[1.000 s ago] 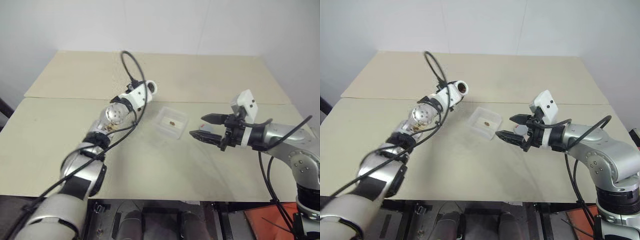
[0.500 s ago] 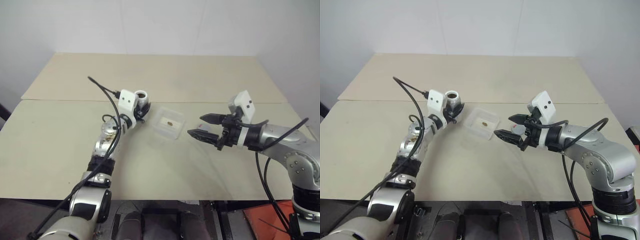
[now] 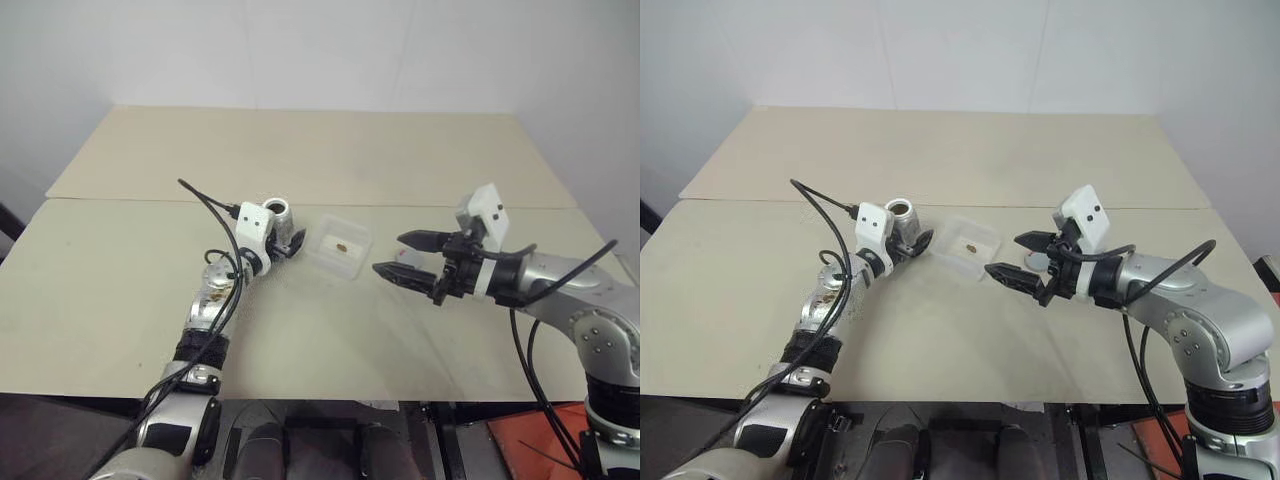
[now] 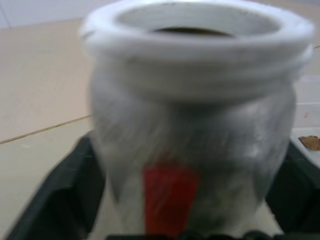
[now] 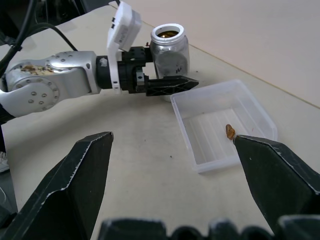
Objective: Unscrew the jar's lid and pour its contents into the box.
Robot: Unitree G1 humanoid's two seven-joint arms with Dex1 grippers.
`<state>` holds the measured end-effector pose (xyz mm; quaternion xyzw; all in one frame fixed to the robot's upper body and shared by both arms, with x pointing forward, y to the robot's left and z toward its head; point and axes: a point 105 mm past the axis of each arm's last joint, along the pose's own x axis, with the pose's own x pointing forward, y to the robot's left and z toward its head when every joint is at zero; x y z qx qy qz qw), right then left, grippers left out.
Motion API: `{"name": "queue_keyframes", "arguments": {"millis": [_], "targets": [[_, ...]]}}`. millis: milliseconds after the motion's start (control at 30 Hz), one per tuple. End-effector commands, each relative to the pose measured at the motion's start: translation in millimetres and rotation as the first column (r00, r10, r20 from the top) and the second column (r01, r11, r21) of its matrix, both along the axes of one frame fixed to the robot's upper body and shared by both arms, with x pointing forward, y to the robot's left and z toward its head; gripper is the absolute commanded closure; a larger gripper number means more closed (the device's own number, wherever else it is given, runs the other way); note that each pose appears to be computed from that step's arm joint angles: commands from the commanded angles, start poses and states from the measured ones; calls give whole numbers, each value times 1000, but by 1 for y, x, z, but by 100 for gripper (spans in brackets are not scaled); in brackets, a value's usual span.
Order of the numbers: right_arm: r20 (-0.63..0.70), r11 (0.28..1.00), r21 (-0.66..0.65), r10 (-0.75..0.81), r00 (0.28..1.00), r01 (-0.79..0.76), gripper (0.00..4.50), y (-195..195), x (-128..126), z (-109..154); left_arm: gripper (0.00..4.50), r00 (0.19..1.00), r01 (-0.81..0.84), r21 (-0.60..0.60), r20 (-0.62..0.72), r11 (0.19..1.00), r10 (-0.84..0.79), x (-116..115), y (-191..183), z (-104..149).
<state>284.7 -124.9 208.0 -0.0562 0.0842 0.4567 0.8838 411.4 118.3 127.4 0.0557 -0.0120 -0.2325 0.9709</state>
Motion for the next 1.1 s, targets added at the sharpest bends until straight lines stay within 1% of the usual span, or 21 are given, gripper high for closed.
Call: {"name": "queue_keyframes", "arguments": {"millis": [33, 133, 267, 367, 467, 700, 767, 833, 933, 1100], "targets": [[54, 1000, 1, 15, 998, -15, 0, 1, -5, 11, 4, 999, 23, 31, 27, 999, -24, -8, -1, 6], [50, 1000, -5, 18, 999, -18, 0, 1, -7, 9, 4, 1000, 17, 54, 9, 998, -18, -16, 6, 1], [44, 1000, -7, 16, 999, -16, 0, 1, -8, 5, 4, 1000, -8, 53, -10, 999, 9, -28, 17, -4], [41, 1000, -10, 12, 999, -12, 0, 1, -8, 2, 4, 1000, -1, 60, -16, 998, 2, -40, 24, -5], [44, 1000, -15, 8, 999, -8, 0, 0, -9, 1, 4, 999, 42, 82, -16, 996, -41, -57, 27, -3], [78, 1000, -25, -8, 997, 10, 0, -6, -10, 1, 4, 979, 200, 131, 20, 971, -205, -96, 35, 24], [86, 999, -31, -10, 996, 12, 0, -8, -10, 1, 4, 962, 267, 141, 13, 953, -271, -106, 39, 32], [89, 999, -36, -10, 996, 13, 0, -10, -10, 0, 4, 942, 335, 110, -23, 936, -335, -115, 44, 38], [98, 999, -49, -4, 995, 9, 0, -12, -11, -1, 4, 925, 379, 117, -52, 918, -375, -119, 58, 45], [121, 999, -44, 5, 993, 0, 0, -15, -16, 2, 4, 903, 428, 167, -38, 888, -428, -120, 76, 60]]}}
